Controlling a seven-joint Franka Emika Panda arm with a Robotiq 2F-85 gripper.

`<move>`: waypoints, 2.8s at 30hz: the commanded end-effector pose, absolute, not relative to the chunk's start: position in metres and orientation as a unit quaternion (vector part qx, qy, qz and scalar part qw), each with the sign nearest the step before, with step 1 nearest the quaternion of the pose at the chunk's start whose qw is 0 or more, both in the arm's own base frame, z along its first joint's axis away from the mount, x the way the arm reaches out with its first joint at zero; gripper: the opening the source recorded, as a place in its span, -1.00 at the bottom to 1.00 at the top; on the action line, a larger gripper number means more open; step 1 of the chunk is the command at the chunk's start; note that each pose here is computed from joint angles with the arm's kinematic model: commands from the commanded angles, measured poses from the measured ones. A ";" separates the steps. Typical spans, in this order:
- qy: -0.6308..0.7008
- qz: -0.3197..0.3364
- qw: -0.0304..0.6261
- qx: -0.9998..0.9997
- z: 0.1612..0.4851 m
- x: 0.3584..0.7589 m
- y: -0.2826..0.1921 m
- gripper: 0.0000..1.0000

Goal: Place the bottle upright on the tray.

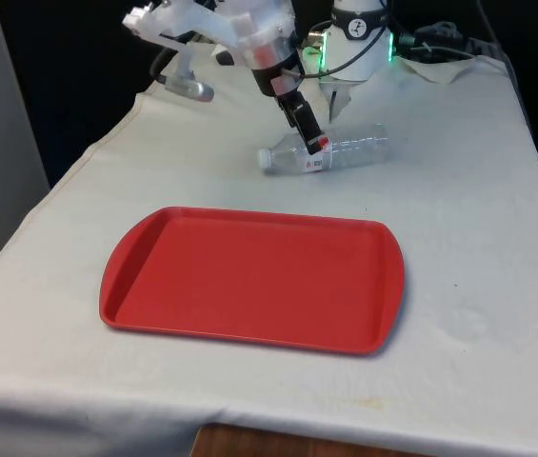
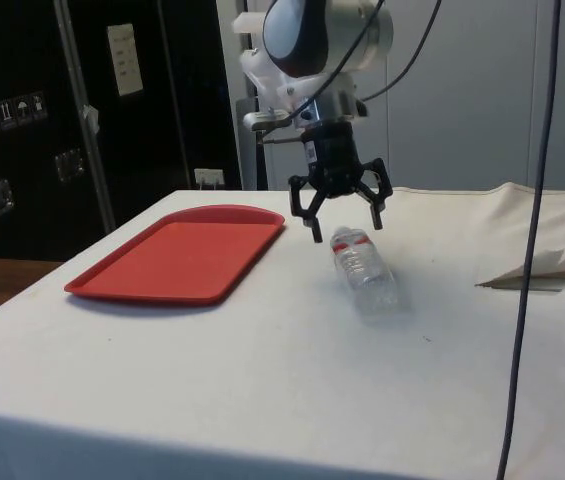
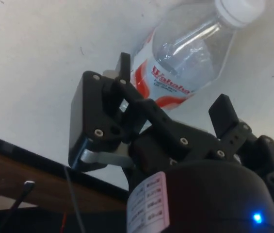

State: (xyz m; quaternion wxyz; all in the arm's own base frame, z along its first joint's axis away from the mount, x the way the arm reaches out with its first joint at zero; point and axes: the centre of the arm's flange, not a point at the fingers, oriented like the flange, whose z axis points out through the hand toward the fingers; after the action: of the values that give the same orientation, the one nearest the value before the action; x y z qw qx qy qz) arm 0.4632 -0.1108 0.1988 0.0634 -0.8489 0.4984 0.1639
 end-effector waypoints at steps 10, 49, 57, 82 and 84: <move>0.492 0.188 0.090 -0.845 0.193 0.466 -0.122 1.00; 0.485 0.263 0.130 -0.824 0.159 0.472 -0.140 1.00; 0.481 0.278 0.143 -0.819 0.154 0.470 -0.142 1.00; 0.468 0.310 0.175 -0.809 0.146 0.466 -0.149 1.00; 0.465 0.316 0.181 -0.807 0.144 0.465 -0.149 1.00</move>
State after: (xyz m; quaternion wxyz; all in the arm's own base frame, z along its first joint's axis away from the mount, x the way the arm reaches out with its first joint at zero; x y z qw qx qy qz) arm 0.4640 -0.1486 0.1462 0.1740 -0.8090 0.4667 0.3120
